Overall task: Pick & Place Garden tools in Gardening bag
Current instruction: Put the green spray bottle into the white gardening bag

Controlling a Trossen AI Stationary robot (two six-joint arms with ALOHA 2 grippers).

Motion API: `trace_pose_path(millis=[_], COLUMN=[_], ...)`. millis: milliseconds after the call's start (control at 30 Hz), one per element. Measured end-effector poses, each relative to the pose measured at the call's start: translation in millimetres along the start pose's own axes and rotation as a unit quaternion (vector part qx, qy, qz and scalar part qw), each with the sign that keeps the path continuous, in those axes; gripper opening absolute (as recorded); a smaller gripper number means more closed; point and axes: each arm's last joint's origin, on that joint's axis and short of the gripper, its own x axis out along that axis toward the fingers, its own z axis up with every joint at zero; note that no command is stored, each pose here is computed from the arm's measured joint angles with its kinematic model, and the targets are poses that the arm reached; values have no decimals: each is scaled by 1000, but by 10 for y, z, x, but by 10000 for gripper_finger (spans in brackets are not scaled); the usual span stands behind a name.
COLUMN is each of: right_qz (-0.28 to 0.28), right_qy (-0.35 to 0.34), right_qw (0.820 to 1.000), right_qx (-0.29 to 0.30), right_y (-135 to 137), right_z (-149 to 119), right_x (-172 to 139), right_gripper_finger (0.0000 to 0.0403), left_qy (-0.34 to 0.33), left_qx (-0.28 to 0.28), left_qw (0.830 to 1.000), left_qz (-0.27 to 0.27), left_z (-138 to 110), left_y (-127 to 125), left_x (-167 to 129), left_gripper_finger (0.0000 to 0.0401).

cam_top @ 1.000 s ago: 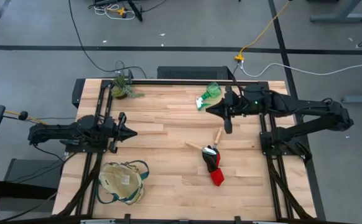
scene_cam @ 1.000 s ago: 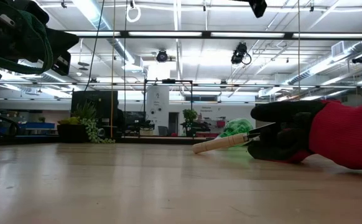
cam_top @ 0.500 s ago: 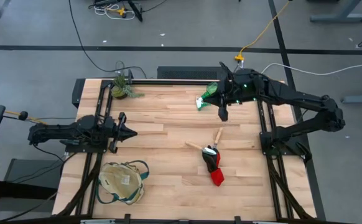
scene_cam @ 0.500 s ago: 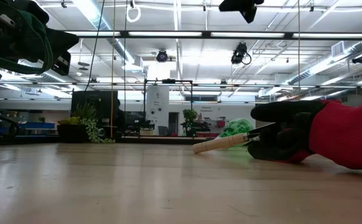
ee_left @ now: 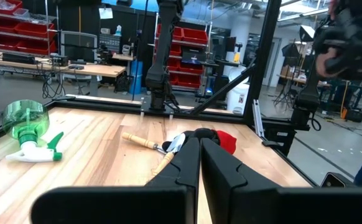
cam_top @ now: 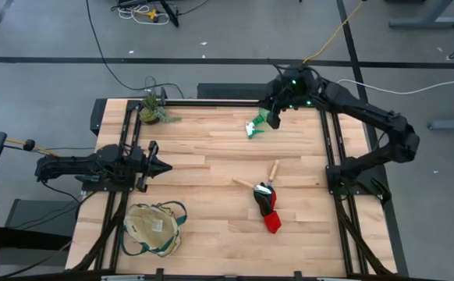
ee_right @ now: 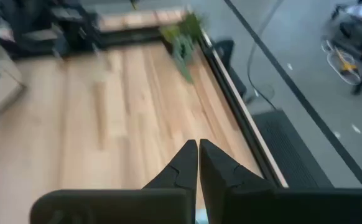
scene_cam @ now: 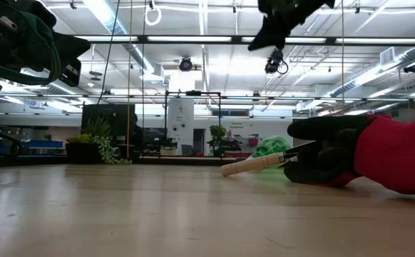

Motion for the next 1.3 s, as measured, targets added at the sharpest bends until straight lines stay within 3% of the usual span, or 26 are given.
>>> trace_pose_path(millis=[300,633,1067,1300], right_qz=[-9,3,12,-4], right_qy=[82,126,164,190], right_qw=[996,992,984,966], right_qx=[13,-13,-71,-175], right_y=[-270,-318,-384,-407], right_z=[-218,-320,31,115], right_x=[289,479,366,442], right_gripper_finger=[24,47,117,165], left_qy=[0,0,0,0], left_qx=[0,0,0,0], left_qw=[1000,1000,1000,1000], left_qz=[0,0,0,0], left_z=[1,1,1,1], left_y=[0,0,0,0], left_x=[0,0,0,0], left_gripper_finger=[21,21,21,21])
